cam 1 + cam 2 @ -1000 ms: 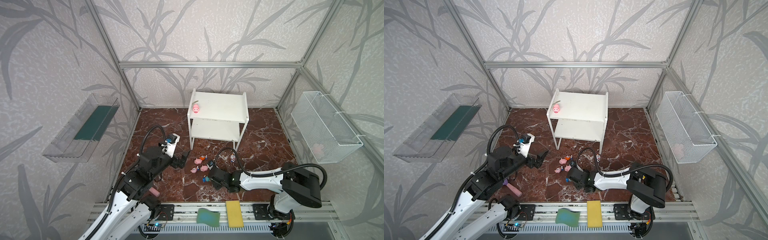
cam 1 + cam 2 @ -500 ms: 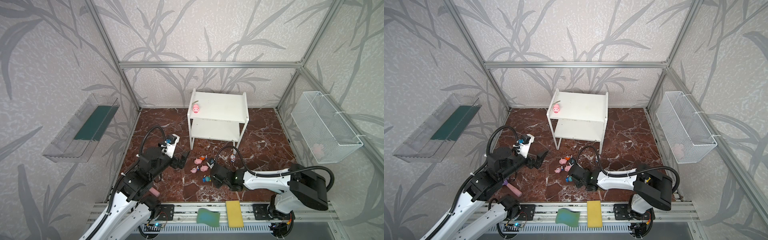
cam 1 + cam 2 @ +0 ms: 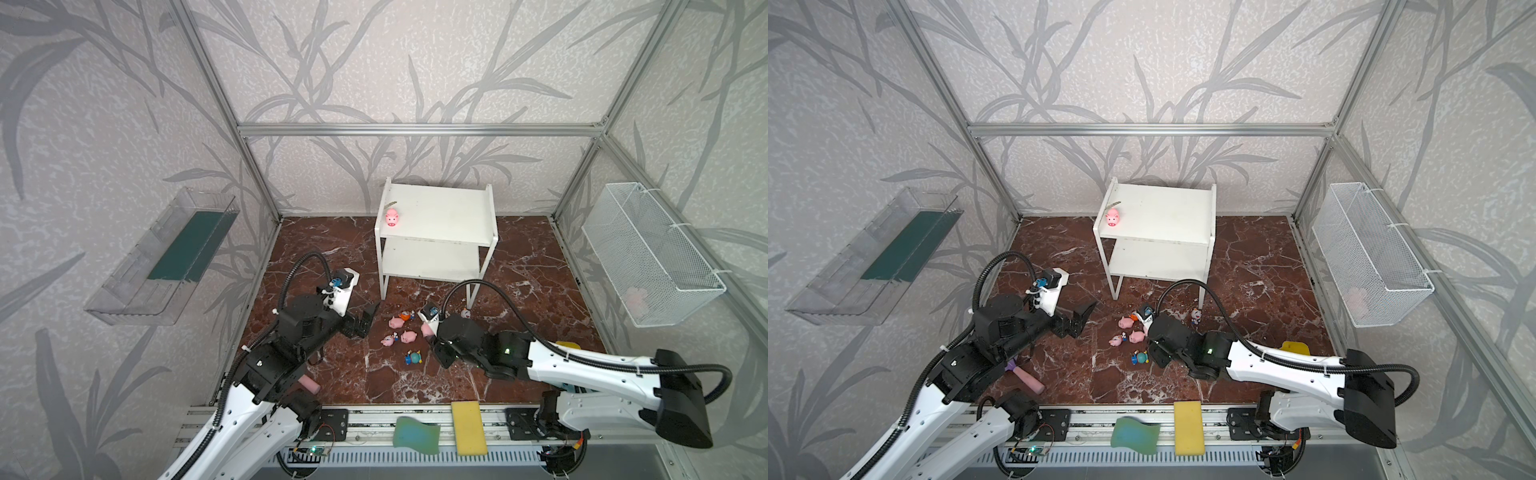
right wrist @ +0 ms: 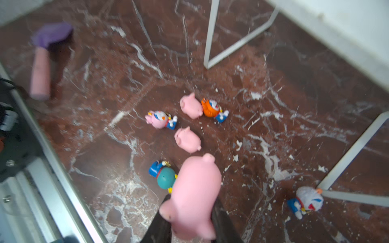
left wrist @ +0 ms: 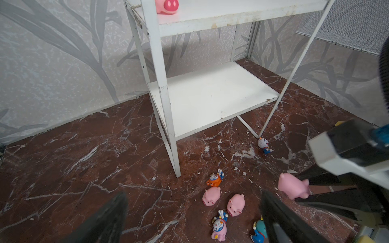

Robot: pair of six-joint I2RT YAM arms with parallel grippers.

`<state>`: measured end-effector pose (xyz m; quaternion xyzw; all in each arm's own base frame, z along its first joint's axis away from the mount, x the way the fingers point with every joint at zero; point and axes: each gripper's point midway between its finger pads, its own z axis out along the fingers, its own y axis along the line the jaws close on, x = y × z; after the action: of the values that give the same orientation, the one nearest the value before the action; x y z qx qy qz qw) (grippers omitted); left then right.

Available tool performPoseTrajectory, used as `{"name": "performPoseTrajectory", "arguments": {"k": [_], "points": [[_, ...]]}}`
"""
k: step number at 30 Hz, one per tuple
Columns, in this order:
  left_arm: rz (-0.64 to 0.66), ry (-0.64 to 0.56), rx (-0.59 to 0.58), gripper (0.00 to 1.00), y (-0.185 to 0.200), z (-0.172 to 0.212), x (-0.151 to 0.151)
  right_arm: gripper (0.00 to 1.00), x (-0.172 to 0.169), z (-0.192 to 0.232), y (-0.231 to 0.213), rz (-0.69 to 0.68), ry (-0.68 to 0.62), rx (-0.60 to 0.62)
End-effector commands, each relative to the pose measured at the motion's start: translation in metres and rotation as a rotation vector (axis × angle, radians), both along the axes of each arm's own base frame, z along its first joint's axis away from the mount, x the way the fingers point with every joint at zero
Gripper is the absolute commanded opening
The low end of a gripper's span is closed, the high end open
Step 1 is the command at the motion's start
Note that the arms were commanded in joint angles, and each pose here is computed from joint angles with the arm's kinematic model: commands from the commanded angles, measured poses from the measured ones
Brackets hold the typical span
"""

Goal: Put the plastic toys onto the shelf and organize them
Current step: 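Grasp another pink pig toy with the right gripper, then lift the second pink pig toward the shelf's top tier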

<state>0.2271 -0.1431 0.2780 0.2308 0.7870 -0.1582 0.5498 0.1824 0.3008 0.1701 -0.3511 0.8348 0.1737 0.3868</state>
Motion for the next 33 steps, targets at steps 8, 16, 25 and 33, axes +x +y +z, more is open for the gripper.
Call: {"name": "performPoseTrajectory", "arguments": {"k": [8, 16, 25, 33], "points": [[-0.030, -0.097, -0.029, 0.99, -0.006, 0.052, 0.003, 0.30, 0.016, 0.128, -0.003, 0.034, -0.199, 0.132], [-0.060, -0.121, -0.061, 0.99, -0.017, 0.079, 0.009, 0.30, 0.068, 0.188, -0.012, -0.078, -0.252, 0.235], [-0.083, -0.131, -0.073, 0.99, -0.026, 0.085, 0.016, 0.30, 0.122, 0.216, -0.013, -0.148, -0.258, 0.276], [-0.073, -0.133, -0.058, 0.99, -0.025, 0.075, 0.018, 0.30, 0.161, 0.206, 0.005, -0.169, -0.214, 0.269]]}}
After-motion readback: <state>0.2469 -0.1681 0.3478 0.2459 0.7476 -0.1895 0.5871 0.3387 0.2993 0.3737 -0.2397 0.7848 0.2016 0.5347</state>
